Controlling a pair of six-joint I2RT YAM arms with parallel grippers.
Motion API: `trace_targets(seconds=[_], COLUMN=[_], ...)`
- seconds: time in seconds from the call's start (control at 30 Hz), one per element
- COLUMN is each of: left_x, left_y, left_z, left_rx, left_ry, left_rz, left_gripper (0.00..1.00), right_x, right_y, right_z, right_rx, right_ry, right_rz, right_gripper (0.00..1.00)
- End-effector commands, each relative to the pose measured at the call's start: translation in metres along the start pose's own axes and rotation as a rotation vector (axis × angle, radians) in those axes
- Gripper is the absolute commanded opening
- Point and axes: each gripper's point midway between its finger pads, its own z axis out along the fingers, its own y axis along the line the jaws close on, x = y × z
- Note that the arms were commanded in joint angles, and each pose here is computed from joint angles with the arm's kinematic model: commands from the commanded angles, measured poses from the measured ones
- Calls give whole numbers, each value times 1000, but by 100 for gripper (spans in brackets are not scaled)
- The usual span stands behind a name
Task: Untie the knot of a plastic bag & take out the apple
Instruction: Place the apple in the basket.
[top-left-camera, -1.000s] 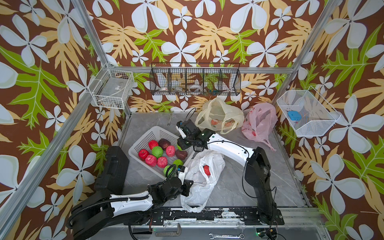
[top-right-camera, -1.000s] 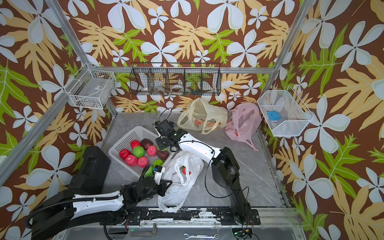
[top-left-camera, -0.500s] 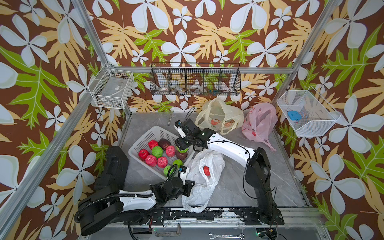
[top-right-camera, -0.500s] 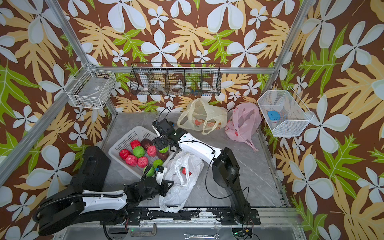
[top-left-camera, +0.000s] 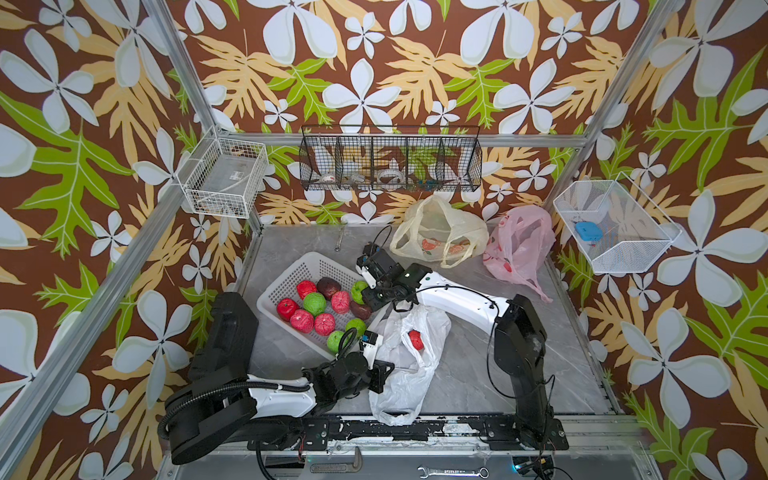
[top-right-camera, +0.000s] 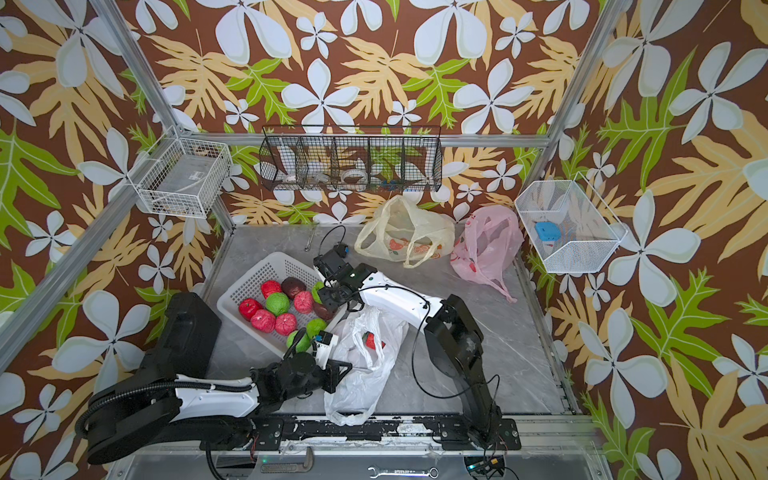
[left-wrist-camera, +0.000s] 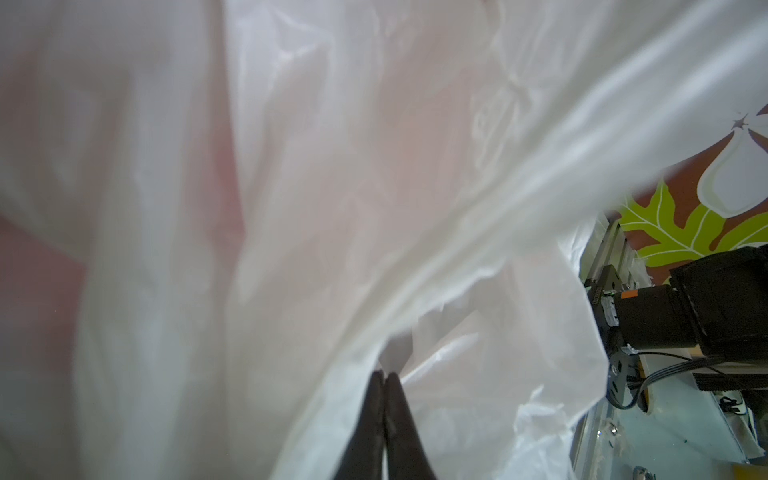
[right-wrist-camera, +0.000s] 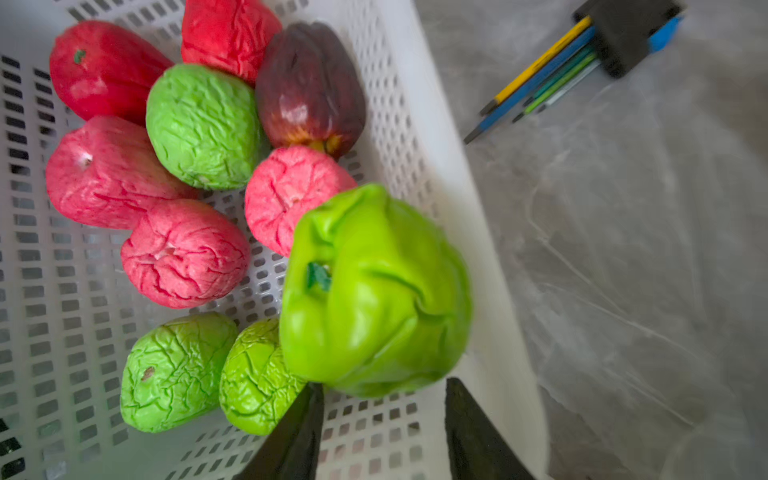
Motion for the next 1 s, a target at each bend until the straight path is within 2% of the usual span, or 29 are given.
trace_targets(seconds=[0.0,0.13,0.3,0.4,0.5,0.6,0.67,0.83,0.97], left_x=[-6,-8,-10,-10,-12,-12,-11,-10,-15], left_y=[-8,-9,-8,-7,-8,-12,-13,-15,-24], left_z=[0,-2,-3,-2,0,5,8,14,20], left_rx=[36,36,29,23,25,29,32,40,59], left_ry=[-22,-30,-40,-42,-44,-31,-17,-12,-9], left_rz=[5,4,3,2,6,17,20,1,5], left_gripper=[0,0,0,0,0,0,0,0,0], right_x=[-2,-25,-52,-68,-86,-106,-115,-104,-78], right_y=[9,14,12,14,17,24,22,16,-3], right_z=[18,33,30,12,-16,-40,-46,-53,-96], right_rx=[-41,-53,-20,-24,-44,-86,-80,-45,15], right_ry=[29,-12,-84,-146,-260,-369,-368,-276,-313], right_rz=[-24,-55,-84,-80,-68,-63,-46,-23,30], right_gripper=[45,45,48,51,56,54,52,52,52])
